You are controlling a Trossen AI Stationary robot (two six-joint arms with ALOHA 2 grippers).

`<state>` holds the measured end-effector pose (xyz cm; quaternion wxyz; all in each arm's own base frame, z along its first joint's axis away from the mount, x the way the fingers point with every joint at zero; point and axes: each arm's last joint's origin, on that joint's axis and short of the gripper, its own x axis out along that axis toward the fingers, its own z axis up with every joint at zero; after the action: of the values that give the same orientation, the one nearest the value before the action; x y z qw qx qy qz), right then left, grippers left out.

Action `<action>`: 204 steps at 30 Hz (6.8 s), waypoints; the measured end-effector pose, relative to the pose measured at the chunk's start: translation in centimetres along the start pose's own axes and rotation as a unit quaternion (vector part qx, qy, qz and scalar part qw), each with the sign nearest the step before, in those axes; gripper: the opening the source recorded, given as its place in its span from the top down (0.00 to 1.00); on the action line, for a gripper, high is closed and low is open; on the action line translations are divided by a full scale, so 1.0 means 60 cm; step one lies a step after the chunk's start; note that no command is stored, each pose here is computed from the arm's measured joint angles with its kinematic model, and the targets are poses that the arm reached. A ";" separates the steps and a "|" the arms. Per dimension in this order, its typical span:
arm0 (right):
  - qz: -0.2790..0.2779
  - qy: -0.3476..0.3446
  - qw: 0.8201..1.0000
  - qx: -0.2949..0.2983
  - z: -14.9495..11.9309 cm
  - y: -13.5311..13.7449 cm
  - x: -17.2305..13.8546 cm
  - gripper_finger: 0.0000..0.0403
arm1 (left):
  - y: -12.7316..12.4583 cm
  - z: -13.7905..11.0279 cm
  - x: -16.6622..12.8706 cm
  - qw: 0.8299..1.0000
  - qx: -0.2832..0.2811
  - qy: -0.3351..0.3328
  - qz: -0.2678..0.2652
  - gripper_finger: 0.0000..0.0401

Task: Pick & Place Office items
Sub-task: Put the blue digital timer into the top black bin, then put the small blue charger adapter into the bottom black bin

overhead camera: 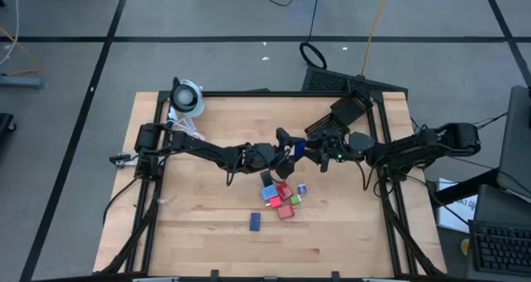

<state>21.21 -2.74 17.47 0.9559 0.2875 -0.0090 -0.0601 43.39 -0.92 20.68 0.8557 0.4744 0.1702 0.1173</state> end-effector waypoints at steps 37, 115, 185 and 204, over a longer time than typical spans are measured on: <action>-0.005 -0.009 0.994 -0.104 0.029 0.005 -0.024 0.89 | 0.168 -0.040 -0.178 0.897 -0.268 -0.079 -0.342 0.22; -0.548 0.029 0.833 -0.066 0.084 -0.209 -0.159 0.77 | 0.024 -0.234 -0.435 0.798 -0.565 -0.173 -0.117 0.19; 0.044 0.285 0.902 -0.321 -0.177 0.049 0.010 0.35 | 0.067 -0.183 -0.455 0.794 -0.584 -0.024 -0.165 0.19; 0.035 0.310 0.893 -0.323 -0.182 0.046 0.009 0.35 | 0.023 -0.192 -0.514 0.830 -0.537 -0.056 -0.139 0.19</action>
<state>22.61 5.47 9.86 0.9518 -0.0339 0.2976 0.0655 10.48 -2.50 21.74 0.9909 -0.0828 0.0965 0.0438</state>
